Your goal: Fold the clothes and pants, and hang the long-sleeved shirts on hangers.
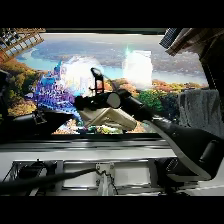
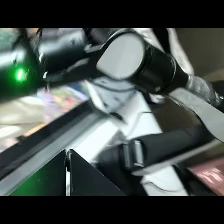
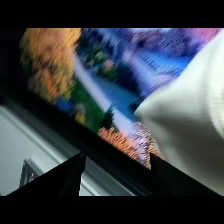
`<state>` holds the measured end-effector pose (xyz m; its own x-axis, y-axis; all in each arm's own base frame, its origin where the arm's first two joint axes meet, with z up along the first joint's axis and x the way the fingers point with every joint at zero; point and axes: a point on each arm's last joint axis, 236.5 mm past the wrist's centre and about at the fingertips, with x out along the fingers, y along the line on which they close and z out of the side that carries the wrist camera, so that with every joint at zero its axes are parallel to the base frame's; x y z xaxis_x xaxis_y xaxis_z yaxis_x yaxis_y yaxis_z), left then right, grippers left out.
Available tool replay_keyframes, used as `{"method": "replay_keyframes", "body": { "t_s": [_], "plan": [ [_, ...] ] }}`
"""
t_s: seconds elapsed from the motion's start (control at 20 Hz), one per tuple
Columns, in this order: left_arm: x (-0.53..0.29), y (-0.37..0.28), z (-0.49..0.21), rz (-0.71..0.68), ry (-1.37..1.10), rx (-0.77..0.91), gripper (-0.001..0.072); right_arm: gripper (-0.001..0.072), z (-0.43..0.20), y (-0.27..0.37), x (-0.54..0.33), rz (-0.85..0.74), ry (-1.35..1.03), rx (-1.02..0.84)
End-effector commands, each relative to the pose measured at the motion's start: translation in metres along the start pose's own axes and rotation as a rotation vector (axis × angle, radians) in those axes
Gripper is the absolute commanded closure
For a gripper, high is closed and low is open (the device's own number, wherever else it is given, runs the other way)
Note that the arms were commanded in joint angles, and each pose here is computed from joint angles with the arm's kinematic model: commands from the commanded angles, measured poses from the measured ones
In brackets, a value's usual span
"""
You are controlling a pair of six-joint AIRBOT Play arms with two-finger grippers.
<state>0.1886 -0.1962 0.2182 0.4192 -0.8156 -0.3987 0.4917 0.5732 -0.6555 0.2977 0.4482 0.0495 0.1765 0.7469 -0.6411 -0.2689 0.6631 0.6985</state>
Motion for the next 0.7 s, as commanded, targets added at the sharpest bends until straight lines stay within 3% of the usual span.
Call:
{"method": "replay_keyframes", "body": {
  "t_s": [0.0, 0.2, 0.35, 0.45, 0.5, 0.6, 0.65],
  "plan": [
    [-0.007, 0.028, -0.004, 0.142, -0.005, 0.0, 0.0684, 0.0229, -0.013, 0.012, 0.01, 0.037, 0.028, -0.058],
    [-0.005, 0.06, 0.006, 0.245, -0.019, 0.002, 0.0684, 0.0246, 0.026, -0.021, -0.062, -0.128, -0.052, -0.192],
    [0.004, 0.084, 0.027, 0.284, -0.069, -0.025, 0.0682, 0.0246, 0.069, -0.087, -0.161, -0.412, -0.169, -0.225],
    [0.014, 0.102, 0.039, 0.304, -0.082, -0.049, 0.0674, 0.0246, 0.075, -0.148, -0.226, -0.58, -0.179, -0.144],
    [0.02, 0.112, 0.041, 0.314, -0.072, -0.061, 0.065, 0.0246, 0.07, -0.177, -0.246, -0.621, -0.155, -0.09],
    [0.034, 0.133, 0.038, 0.329, -0.029, -0.101, 0.0416, 0.0245, 0.054, -0.23, -0.263, -0.613, -0.116, 0.059],
    [0.04, 0.143, 0.035, 0.335, -0.006, -0.126, 0.0405, 0.0243, 0.047, -0.247, -0.259, -0.549, -0.115, 0.127]
  ]
}}
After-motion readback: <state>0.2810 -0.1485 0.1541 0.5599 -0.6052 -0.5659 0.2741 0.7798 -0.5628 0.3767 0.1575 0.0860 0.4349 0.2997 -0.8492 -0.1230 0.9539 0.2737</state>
